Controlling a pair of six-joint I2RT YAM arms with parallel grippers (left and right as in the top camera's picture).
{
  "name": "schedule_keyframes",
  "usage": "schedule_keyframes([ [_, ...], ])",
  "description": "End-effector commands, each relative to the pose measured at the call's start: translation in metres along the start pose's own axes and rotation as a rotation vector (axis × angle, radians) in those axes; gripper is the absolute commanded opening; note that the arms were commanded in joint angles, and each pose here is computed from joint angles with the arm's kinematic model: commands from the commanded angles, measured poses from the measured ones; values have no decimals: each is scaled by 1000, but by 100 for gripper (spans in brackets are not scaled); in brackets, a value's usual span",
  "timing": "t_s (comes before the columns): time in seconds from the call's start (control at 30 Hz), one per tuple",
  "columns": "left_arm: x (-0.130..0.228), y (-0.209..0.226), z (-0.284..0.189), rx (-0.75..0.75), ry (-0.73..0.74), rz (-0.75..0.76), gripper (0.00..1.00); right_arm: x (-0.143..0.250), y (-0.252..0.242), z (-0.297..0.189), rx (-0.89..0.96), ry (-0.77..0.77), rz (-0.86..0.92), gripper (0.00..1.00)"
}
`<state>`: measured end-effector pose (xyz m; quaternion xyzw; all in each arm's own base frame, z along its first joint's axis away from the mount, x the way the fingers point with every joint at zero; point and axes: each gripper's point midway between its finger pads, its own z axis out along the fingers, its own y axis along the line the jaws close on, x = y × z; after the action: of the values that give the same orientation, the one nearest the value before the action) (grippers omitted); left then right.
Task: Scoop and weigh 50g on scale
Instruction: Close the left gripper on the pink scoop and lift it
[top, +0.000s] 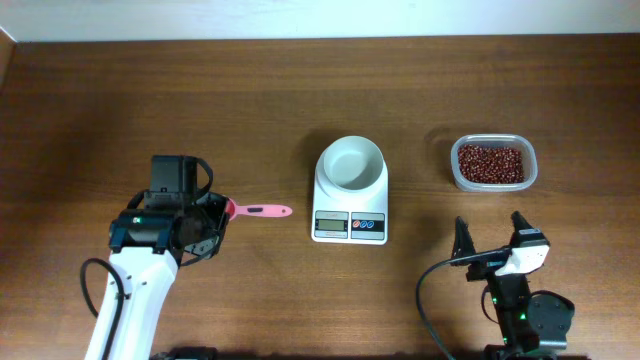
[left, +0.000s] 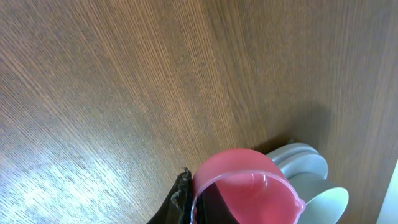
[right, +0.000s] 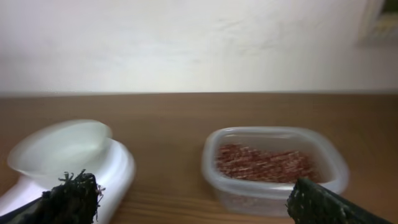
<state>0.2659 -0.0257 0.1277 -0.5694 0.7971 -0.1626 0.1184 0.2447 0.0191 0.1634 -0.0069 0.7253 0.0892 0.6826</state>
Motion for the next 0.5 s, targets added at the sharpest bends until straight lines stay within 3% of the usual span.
schedule_keyframes([
  [0.0,5,1,-3,3,20,-10,0,4,28,-2,-156,50,427,99],
  [0.3,7,7,-3,-21,27,-13,0,10,88,-24,-467,315,956,99],
  [0.47,7,8,-3,-27,29,-14,0,9,79,-19,-414,279,965,99],
])
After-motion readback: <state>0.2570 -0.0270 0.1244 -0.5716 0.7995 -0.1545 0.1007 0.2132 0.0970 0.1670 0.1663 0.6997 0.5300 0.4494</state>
